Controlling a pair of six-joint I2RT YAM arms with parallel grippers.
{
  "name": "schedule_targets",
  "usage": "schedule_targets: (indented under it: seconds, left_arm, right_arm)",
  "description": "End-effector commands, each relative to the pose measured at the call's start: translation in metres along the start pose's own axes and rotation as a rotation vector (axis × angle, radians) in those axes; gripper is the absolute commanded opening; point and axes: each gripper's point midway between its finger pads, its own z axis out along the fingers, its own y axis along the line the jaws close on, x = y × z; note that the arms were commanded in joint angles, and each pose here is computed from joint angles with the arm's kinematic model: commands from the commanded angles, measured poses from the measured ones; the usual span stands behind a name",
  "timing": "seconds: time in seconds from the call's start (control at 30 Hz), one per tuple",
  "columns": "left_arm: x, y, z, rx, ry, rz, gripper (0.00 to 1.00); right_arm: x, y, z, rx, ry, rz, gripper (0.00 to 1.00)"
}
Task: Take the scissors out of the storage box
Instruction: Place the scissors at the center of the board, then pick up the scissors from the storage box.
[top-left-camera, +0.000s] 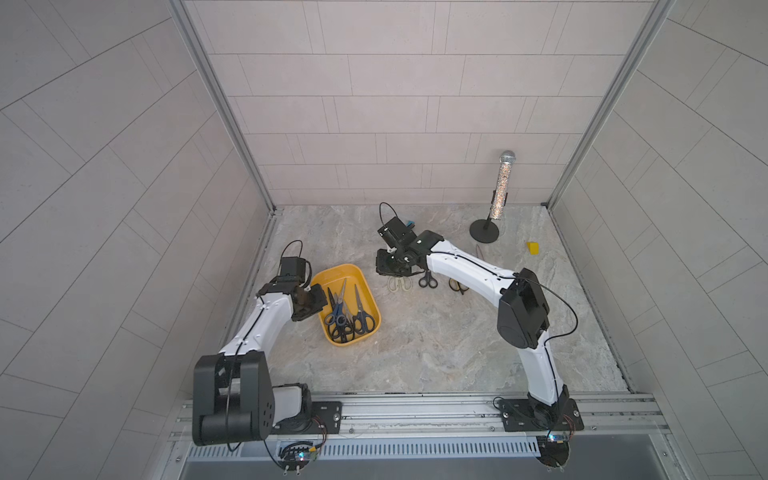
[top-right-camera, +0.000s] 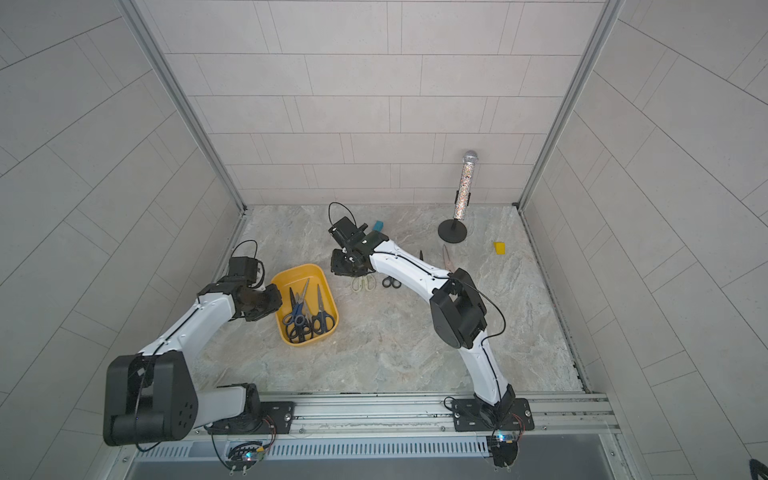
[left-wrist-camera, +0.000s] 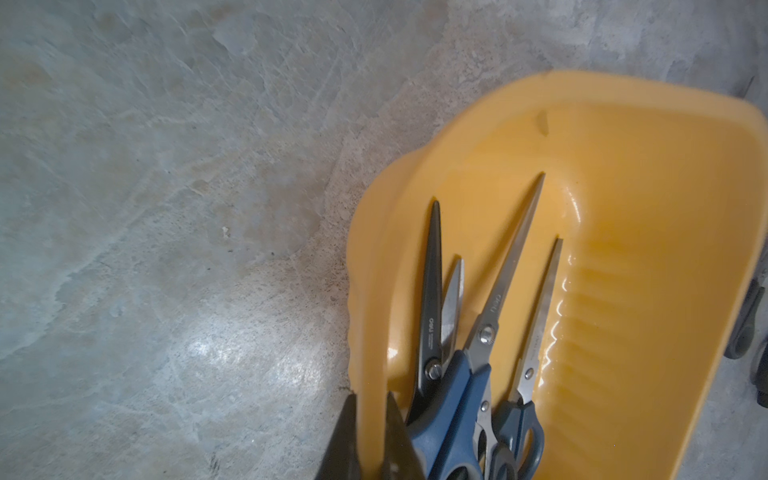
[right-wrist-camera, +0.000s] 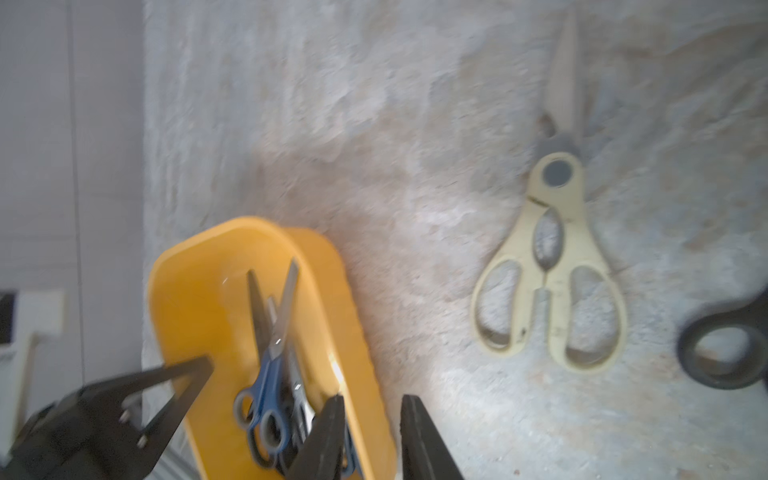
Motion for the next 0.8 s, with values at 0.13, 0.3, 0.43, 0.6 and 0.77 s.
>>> schedule_targets:
  seconds: [0.13, 0.3, 0.43, 0.6, 0.77]
  left_arm:
    - [-0.007, -0.007, -0.001, 0.037, -0.023, -0.026, 0.0]
    - [-0.008, -0.006, -0.002, 0.03, -0.028, -0.033, 0.0]
    - [-0.007, -0.005, -0.001, 0.028, -0.027, -0.041, 0.0]
    - [-0.006, -0.004, 0.001, 0.024, -0.017, -0.052, 0.0]
    - [-0.006, -0.004, 0.003, 0.02, -0.01, -0.061, 0.0]
  right_arm:
    - [0.078, 0.033, 0.02, -0.088, 0.194, -0.189, 0.28]
    - [0.096, 0.044, 0.041, -0.114, 0.256, -0.181, 0.29]
    - [0.105, 0.046, 0.055, -0.112, 0.305, -0.164, 0.31]
    - [0.108, 0.05, 0.07, -0.131, 0.326, -0.103, 0.31]
    - [0.109, 0.054, 0.079, -0.118, 0.325, -0.088, 0.31]
